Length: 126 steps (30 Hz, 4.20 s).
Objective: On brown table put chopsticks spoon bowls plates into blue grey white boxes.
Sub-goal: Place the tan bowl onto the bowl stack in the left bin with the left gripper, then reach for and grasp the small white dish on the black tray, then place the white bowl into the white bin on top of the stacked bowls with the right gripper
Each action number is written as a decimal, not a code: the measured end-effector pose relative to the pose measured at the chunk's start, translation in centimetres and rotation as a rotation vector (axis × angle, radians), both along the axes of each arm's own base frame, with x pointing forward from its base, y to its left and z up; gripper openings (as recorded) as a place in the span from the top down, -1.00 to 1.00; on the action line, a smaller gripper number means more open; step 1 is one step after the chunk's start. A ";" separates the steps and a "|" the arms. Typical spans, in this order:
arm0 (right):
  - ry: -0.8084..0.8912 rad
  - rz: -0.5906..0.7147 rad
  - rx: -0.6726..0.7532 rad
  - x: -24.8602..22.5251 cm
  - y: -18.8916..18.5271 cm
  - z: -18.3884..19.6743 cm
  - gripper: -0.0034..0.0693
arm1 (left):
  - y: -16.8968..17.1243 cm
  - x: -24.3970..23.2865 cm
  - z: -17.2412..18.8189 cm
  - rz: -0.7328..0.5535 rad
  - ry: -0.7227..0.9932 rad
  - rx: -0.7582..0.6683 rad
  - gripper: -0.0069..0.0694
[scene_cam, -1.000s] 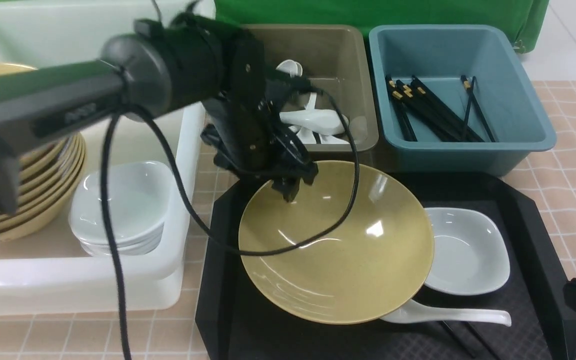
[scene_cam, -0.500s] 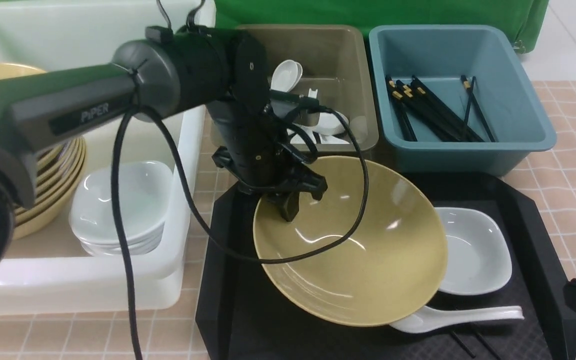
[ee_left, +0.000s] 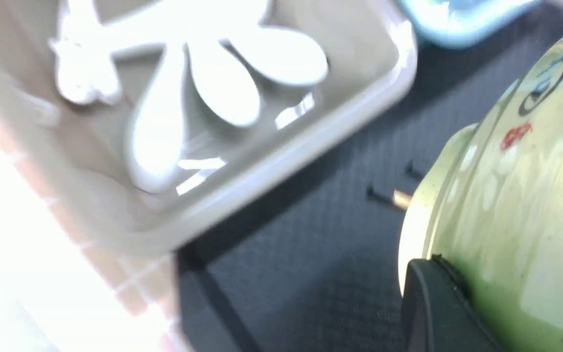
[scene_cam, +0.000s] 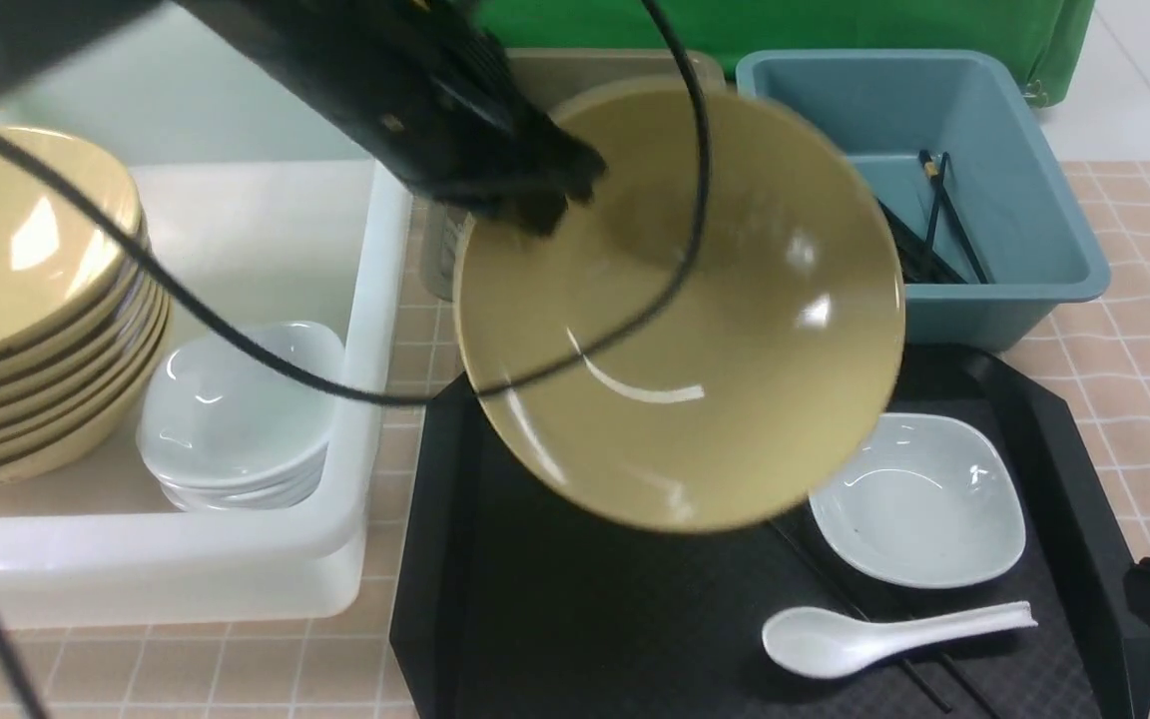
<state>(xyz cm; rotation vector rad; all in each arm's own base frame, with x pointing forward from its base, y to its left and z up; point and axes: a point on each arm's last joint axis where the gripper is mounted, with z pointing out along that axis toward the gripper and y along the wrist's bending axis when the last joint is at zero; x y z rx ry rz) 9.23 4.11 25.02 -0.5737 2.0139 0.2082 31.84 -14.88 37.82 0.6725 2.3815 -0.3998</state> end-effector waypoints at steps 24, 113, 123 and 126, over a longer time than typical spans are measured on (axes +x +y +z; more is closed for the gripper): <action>0.000 0.000 0.000 0.0 0.0 0.0 0.67 | 30.0 -5.1 -0.8 1.089 -0.092 -0.136 0.78; 0.278 0.125 0.276 20.8 8.6 10.1 0.71 | 14.8 -25.1 -10.6 0.636 -0.891 -0.190 0.57; 0.194 0.415 0.393 21.0 27.9 6.9 0.71 | 14.8 -25.1 -10.6 0.638 -0.889 -0.194 0.57; 0.169 0.415 0.354 21.9 31.5 3.7 0.71 | 14.8 -25.1 -10.6 0.643 -0.886 -0.205 0.57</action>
